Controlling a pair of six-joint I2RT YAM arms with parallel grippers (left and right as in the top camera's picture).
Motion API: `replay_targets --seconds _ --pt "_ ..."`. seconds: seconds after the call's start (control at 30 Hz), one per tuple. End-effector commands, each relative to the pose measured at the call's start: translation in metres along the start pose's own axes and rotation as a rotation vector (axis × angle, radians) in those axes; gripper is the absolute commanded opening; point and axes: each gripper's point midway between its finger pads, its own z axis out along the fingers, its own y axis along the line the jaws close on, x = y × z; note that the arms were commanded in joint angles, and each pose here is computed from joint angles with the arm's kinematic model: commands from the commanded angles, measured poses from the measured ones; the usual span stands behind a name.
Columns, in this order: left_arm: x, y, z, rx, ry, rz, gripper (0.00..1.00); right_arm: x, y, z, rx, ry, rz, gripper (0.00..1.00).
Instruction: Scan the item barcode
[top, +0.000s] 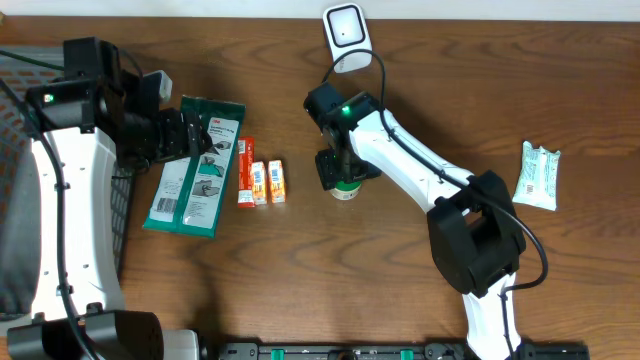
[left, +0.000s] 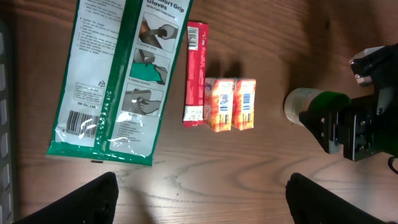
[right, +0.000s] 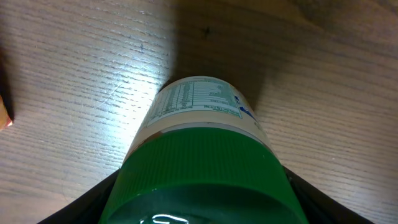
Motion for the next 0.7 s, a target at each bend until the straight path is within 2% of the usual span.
replay_targets --seconds 0.0,0.23,0.5,0.67 --pt "0.002 -0.002 -0.0037 0.005 -0.008 -0.003 0.87 0.0057 -0.0009 0.0081 0.024 0.013 -0.015 0.7" --pt "0.002 -0.002 -0.0037 0.005 -0.008 -0.003 0.87 0.0028 -0.0002 0.0117 0.021 -0.002 -0.015 0.69" --pt "0.002 -0.002 -0.0037 0.005 -0.008 -0.003 0.87 0.0028 -0.0001 0.0172 0.019 -0.007 -0.015 0.72" --pt "0.002 -0.002 -0.0037 0.005 -0.008 -0.003 0.87 0.0024 0.0 0.0179 0.018 -0.009 -0.015 0.7"
